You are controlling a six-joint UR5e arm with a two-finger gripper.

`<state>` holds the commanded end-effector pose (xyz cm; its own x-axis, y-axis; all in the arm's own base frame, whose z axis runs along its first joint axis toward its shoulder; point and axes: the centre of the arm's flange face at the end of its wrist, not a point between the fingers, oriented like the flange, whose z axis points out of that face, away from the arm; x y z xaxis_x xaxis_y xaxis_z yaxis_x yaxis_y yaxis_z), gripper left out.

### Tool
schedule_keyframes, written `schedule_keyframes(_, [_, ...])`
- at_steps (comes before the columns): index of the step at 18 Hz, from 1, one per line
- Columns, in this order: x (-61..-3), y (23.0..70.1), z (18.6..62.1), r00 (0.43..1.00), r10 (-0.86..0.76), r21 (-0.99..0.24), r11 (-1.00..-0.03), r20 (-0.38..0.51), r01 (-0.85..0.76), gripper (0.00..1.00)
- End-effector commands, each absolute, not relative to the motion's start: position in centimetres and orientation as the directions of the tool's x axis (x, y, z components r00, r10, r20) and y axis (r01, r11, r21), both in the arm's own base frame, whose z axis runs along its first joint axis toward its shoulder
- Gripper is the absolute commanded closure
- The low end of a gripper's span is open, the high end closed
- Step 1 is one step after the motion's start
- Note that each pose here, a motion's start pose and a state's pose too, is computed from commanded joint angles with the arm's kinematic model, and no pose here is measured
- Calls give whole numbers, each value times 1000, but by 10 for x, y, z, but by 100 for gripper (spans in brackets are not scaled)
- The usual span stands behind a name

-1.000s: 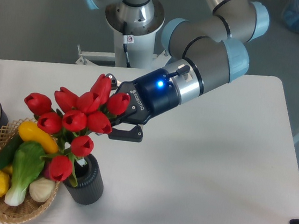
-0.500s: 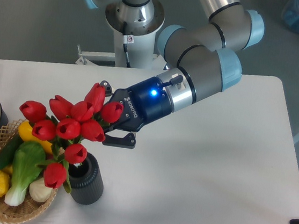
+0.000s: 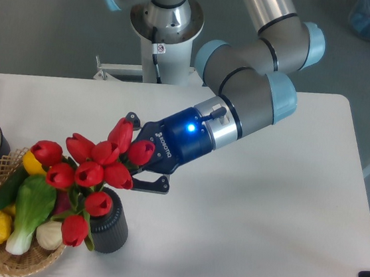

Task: Insert the flowers into the vase
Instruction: 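Push the tulips deeper into the vase and open the gripper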

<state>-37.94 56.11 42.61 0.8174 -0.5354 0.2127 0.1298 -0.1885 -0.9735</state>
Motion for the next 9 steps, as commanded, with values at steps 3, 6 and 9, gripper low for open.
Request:
schedule_keyframes(3, [-382, 563, 412, 820, -524, -967, -215, 231, 135, 85])
schedule_keyframes(6, [-384, 564, 400, 818, -518, -962, -231, 248, 146, 85])
schedule_keyframes(9, [-378, 559, 383, 817, -519, -960, -238, 253, 146, 85])
